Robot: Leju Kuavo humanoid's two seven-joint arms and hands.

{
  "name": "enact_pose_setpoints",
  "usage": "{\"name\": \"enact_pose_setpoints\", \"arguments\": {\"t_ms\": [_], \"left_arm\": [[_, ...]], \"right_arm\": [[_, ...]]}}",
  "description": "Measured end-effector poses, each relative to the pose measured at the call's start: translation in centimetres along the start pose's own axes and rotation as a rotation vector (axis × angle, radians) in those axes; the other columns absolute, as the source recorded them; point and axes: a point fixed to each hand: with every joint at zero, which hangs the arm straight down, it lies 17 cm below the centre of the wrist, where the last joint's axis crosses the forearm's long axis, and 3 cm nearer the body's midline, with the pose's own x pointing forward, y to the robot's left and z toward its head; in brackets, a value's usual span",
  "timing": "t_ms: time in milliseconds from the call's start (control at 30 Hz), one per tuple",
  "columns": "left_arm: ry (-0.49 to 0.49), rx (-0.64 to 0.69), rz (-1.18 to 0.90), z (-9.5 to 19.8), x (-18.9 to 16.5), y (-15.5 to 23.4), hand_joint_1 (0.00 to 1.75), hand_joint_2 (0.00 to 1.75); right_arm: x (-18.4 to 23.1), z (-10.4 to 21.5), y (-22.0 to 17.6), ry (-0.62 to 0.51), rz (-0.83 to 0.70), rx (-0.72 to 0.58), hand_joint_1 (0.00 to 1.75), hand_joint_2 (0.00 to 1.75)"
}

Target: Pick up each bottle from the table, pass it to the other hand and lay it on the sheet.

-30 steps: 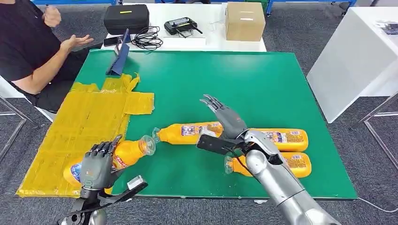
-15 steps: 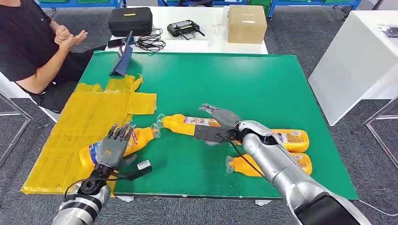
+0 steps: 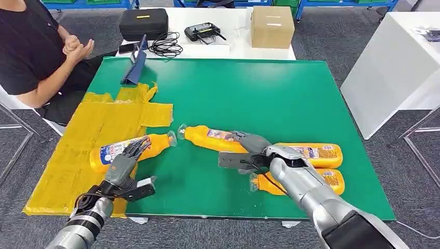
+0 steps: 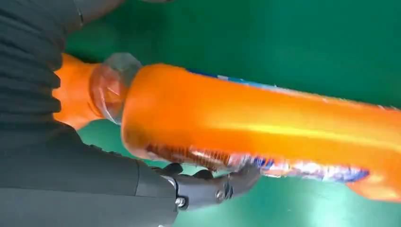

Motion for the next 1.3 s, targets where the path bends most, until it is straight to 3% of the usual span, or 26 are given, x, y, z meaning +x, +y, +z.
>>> {"name": "enact_pose_setpoints", "arguments": {"t_ms": [533, 633, 700, 767, 800, 833, 867, 967, 1100, 1300], "left_arm": [[0.001, 0.016, 0.000, -0.1, -0.1, 0.6, 0.00, 0.00], [0.027, 0.064, 0.160, 0.1, -0.1, 1.5, 0.00, 0.00], [0.030, 0.186, 0.499, -0.3, 0.9, 4.4, 0.00, 0.00], [-0.031, 0.240, 0.749, -0.7, 2.7, 6.7, 0.00, 0.00], [-0.077, 0.240, 0.819, -0.8, 3.8, 7.6, 0.00, 0.00], [-0.132, 0.236, 0.879, -1.1, 5.2, 8.6, 0.00, 0.00], [-0.178, 0.225, 0.922, -1.3, 6.3, 9.3, 0.00, 0.00], [-0.274, 0.243, 1.008, -1.7, 8.5, 11.7, 0.00, 0.00], [-0.313, 0.299, 1.014, -1.9, 9.3, 13.8, 0.00, 0.00], [-0.374, 0.369, 1.127, -1.5, 10.2, 15.8, 0.00, 0.00]], "right_arm": [[-0.8, 0.1, 0.4, 0.023, 0.004, 0.013, 0.00, 1.75], [-1.5, 0.0, 0.2, 0.053, 0.016, -0.003, 0.00, 1.75], [-2.6, 0.1, -0.1, 0.103, 0.039, -0.039, 0.00, 1.75], [-3.8, 0.2, -0.2, 0.161, 0.070, -0.066, 0.00, 1.75], [-4.4, 0.2, -0.1, 0.193, 0.085, -0.072, 0.28, 1.75], [-5.0, 0.3, 0.1, 0.233, 0.099, -0.069, 1.43, 1.75], [-5.6, 0.5, 0.5, 0.266, 0.103, -0.061, 1.75, 1.75], [-7.2, 1.0, 3.2, 0.340, 0.081, -0.020, 1.75, 1.75], [-7.6, 1.2, 4.2, 0.355, -0.049, -0.060, 1.75, 1.75], [-8.3, 1.5, 4.7, 0.388, -0.099, -0.065, 1.75, 1.75]]}}
